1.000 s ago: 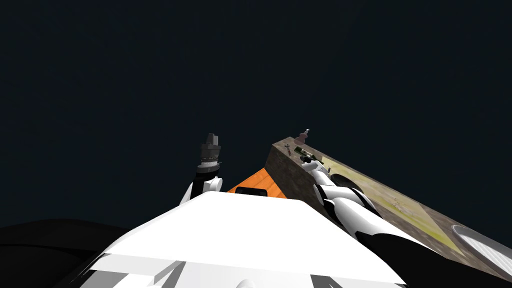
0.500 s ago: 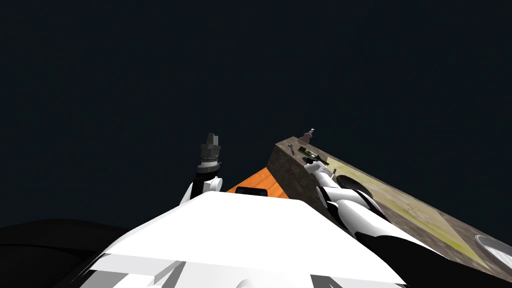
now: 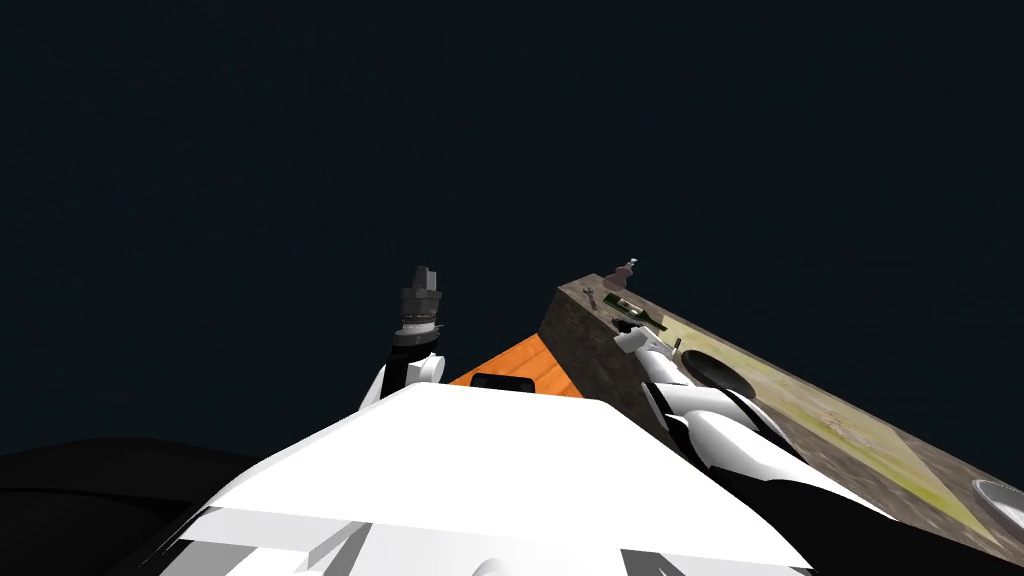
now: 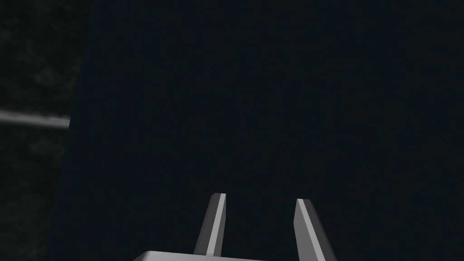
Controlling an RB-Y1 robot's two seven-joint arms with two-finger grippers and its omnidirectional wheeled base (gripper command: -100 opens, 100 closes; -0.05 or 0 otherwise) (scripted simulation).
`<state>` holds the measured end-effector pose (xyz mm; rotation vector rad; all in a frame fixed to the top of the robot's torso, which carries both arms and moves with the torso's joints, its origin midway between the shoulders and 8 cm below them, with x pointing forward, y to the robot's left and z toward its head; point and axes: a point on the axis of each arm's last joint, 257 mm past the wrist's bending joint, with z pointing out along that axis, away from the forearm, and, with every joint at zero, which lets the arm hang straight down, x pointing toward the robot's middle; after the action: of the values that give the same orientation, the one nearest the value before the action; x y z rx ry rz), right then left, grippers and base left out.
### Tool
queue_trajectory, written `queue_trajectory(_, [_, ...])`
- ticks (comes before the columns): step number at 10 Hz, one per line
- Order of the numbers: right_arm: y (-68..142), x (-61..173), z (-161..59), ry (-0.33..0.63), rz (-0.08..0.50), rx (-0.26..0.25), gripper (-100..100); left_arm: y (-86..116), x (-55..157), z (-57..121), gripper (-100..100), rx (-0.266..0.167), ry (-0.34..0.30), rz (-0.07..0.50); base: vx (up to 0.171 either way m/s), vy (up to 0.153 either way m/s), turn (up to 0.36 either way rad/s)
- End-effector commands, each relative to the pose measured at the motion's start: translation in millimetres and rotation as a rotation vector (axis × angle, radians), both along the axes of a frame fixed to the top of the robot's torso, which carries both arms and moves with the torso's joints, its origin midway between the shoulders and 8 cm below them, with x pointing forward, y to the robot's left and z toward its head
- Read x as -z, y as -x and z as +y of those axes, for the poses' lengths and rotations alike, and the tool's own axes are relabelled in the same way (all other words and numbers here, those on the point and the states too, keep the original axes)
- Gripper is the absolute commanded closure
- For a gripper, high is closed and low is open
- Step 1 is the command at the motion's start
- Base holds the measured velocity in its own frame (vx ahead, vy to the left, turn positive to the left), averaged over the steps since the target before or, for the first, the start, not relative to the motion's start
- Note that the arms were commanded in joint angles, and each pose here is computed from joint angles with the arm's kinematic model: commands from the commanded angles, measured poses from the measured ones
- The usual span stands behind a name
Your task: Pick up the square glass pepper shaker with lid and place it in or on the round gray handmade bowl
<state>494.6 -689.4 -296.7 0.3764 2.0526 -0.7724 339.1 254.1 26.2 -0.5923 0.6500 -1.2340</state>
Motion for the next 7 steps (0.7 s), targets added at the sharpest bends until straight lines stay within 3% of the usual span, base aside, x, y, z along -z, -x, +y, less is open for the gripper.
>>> queue_trajectory(1, [12, 1, -10, 0.004, 0.003, 0.027, -100, 0, 0, 0.0, 0, 0.000, 0.000, 0.000, -0.054, 0.086, 0.099])
queue_trajectory(5, [36, 9, -26, 0.011, 0.017, 0.071, -100, 0, 0, 0.0, 0, 0.000, 0.000, 0.000, -0.042, 0.060, 0.077])
queue_trajectory(7, [64, 19, -40, 0.027, 0.043, 0.112, -100, 0, 0, 0.0, 0, 0.000, 0.000, 0.000, -0.016, 0.027, 0.120])
